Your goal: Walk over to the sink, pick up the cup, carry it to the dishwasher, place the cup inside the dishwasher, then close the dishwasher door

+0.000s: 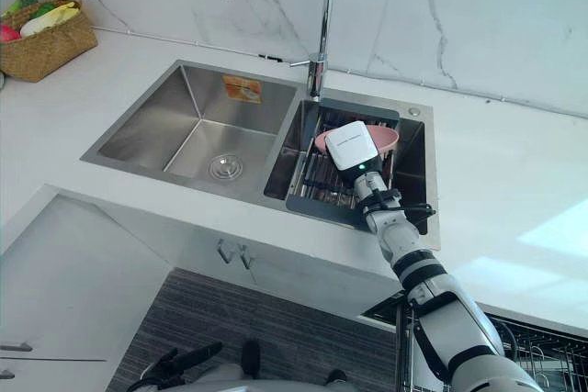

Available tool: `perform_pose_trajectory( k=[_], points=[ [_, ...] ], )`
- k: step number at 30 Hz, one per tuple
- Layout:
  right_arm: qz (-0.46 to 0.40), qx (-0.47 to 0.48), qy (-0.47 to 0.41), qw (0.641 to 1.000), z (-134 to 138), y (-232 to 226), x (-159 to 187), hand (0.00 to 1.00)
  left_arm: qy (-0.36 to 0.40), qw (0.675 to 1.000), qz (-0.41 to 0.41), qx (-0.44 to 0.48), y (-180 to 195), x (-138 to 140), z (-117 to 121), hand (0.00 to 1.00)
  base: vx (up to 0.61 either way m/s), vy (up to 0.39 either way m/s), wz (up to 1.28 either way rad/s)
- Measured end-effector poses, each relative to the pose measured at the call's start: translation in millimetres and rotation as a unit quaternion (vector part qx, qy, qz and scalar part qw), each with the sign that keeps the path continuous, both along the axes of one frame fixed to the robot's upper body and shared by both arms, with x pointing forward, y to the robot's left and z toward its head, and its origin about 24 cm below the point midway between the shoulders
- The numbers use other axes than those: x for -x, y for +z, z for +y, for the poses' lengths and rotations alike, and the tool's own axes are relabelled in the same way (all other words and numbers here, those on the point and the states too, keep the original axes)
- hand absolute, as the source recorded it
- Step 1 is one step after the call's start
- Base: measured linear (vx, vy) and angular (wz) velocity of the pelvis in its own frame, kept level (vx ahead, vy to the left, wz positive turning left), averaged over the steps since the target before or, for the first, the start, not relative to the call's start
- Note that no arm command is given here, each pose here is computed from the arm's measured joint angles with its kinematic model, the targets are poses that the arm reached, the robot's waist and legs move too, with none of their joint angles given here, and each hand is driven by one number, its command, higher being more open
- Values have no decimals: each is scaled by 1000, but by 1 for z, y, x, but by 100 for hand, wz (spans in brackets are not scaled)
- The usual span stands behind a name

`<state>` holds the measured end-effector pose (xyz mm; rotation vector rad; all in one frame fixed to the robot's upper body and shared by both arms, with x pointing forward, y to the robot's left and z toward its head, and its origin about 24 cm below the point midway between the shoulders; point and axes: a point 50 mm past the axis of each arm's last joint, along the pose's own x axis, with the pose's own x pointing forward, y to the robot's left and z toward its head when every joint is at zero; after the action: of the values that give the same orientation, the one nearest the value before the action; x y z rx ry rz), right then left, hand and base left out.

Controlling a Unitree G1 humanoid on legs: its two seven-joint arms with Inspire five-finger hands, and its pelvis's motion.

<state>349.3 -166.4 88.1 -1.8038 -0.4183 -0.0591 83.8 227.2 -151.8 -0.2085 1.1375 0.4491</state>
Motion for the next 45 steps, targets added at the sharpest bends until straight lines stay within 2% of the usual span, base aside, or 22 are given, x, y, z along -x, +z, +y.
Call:
perform_pose_trajectory(
  k=[4, 9, 11, 15, 19, 22, 27, 30, 32, 37, 42, 45],
  points=[
    [-45, -87, 3, 995, -4, 23, 8, 0, 0, 1000, -3, 0, 1, -1, 0, 100, 7, 7, -10],
    [-144, -185, -24, 972, -48, 68, 39, 0, -28, 999, -37, 3, 8, -12, 0, 100, 8, 7, -17],
    [-170, -203, -15, 964, -54, 81, 47, 0, -42, 998, -35, 9, 7, -5, 0, 100, 6, -2, -76],
    [-189, -193, 10, 963, -61, 89, 62, 0, -51, 998, -25, 34, 5, 12, -4, 100, 60, -3, -159],
    [-169, -188, -45, 966, -90, 73, 79, 0, -79, 994, -34, 65, 2, 15, -8, 100, -9, 29, -124],
    [-170, -200, -52, 964, -93, 69, 81, 0, -79, 995, -32, 52, 1, 26, -8, 100, -38, 51, -146],
    [-182, -201, -19, 962, -85, 74, 79, 0, -25, 999, -19, 13, 4, 34, 12, 100, -51, -11, -140],
    [-177, -199, -13, 964, -83, 71, 79, 0, -18, 1000, -10, 0, 6, 23, 21, 100, 11, -62, -88],
    [-165, -198, -15, 966, -84, 65, 82, 0, -5, 1000, -14, 14, 6, 12, 17, 100, -55, -99, -39],
    [-77, -215, -47, 973, -87, 26, 102, 0, -18, 998, -45, 27, 11, -18, 13, 100, -96, -19, -6],
    [-68, -227, -56, 970, -86, 18, 104, 0, -29, 996, -65, 57, 4, -30, -7, 100, -117, 81, 11],
    [-87, -227, -75, 967, -91, 23, 88, 0, -54, 993, -89, 61, 4, -39, -23, 100, -114, 85, 42]
  ],
)
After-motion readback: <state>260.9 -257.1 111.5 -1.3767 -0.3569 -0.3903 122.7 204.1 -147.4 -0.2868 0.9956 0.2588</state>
